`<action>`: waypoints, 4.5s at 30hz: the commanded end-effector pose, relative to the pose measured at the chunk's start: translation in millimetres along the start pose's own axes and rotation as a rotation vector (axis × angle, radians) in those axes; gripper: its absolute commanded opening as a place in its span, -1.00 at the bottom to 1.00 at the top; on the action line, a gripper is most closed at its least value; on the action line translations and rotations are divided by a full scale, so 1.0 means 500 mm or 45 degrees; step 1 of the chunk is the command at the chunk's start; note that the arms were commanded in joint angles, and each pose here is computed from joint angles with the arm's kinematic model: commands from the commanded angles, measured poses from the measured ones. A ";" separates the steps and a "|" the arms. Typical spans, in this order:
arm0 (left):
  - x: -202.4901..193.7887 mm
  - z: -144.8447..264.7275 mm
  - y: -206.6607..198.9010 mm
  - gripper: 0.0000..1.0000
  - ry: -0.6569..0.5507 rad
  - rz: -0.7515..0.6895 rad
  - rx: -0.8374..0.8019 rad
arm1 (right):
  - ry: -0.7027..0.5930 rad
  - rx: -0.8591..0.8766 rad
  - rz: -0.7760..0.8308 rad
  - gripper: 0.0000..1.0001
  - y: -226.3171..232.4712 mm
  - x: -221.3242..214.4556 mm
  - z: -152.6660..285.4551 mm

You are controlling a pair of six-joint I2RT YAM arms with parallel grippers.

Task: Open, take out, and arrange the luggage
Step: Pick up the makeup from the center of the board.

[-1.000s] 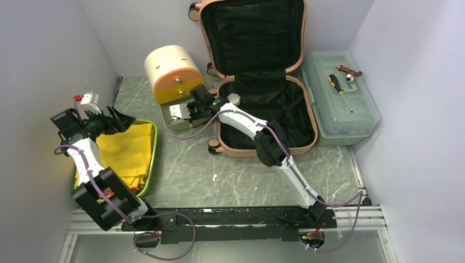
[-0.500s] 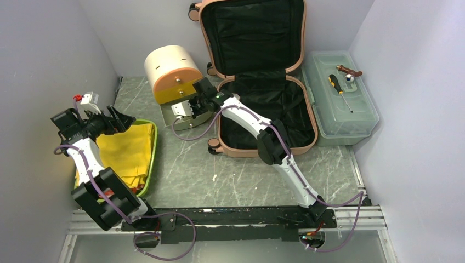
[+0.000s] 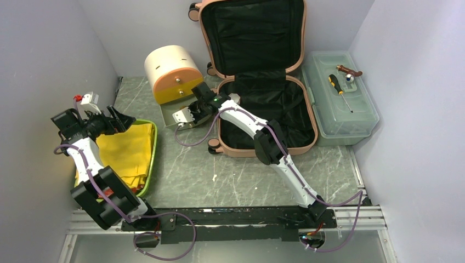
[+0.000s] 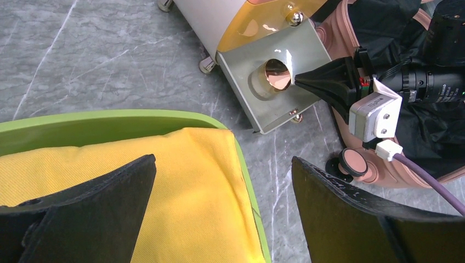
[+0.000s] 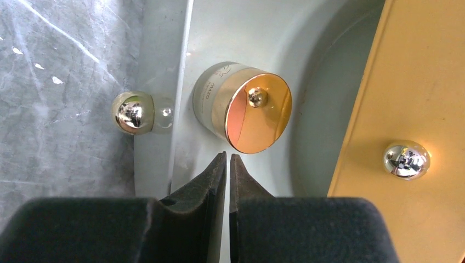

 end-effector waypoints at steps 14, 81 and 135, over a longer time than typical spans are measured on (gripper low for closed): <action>-0.005 -0.004 0.006 0.98 -0.003 -0.037 -0.004 | -0.155 -0.048 0.035 -0.84 -0.022 0.013 -0.018; 0.004 0.002 -0.003 0.98 -0.017 -0.034 0.003 | 0.118 -0.540 -1.507 1.00 0.006 -0.328 0.238; -0.002 -0.003 0.004 0.98 -0.008 -0.011 -0.002 | 0.001 -0.339 -2.097 -0.01 0.071 -0.349 0.410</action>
Point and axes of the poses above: each gripper's point midway between its finger pads, its own z axis back along the fingers, its own y axis along the line the jaws close on, x = y × z, the point moved 9 cm from there along z, back along the fingers, and after that the axes turned 3 degrees about -z, right-handed, at the moved point
